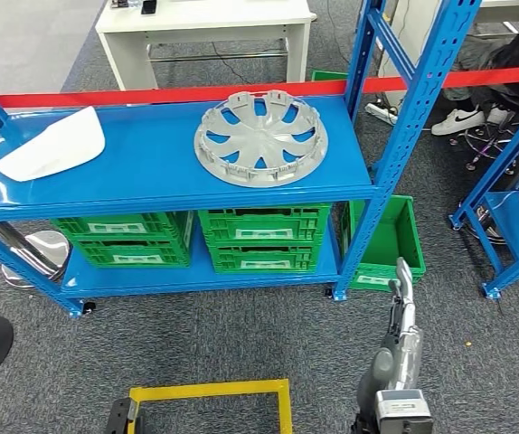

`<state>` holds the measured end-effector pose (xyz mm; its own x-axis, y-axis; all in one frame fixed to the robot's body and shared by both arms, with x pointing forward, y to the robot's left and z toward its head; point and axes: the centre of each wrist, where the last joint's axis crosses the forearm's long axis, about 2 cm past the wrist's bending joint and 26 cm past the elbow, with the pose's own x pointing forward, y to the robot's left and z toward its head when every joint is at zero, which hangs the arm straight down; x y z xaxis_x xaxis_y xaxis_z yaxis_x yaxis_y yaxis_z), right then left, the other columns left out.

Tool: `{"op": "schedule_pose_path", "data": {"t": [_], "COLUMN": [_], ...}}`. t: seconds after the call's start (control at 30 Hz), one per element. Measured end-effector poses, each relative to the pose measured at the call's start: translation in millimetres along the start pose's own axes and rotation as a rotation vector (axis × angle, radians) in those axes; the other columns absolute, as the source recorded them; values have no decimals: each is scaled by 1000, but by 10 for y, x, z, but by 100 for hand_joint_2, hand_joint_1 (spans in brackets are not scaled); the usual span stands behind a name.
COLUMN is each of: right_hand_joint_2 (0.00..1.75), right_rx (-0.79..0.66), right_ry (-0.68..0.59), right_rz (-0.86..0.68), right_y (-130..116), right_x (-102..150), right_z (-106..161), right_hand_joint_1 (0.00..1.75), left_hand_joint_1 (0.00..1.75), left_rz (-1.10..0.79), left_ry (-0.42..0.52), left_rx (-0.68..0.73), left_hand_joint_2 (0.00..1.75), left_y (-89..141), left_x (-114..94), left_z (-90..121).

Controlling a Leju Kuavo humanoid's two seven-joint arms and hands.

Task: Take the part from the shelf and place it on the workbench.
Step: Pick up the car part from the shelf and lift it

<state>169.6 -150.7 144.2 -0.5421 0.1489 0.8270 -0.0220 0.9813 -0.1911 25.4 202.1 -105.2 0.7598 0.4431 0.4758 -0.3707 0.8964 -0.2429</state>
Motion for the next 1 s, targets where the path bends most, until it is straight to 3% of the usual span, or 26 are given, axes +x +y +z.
{"op": "schedule_pose_path", "data": {"t": [0.43,1.0], "right_hand_joint_2": [0,0], "right_rx": [26,42], "right_ry": [-73,-100], "right_rz": [108,129], "right_y": [9,20], "right_x": [21,30], "right_z": [18,13], "right_hand_joint_1": [0,0], "left_hand_joint_1": [0,0], "left_rz": [-61,-95], "left_ry": [7,21], "left_rx": [19,18], "left_hand_joint_2": [0,0], "left_y": [13,48], "left_x": [3,-12], "left_z": [-1,9]}}
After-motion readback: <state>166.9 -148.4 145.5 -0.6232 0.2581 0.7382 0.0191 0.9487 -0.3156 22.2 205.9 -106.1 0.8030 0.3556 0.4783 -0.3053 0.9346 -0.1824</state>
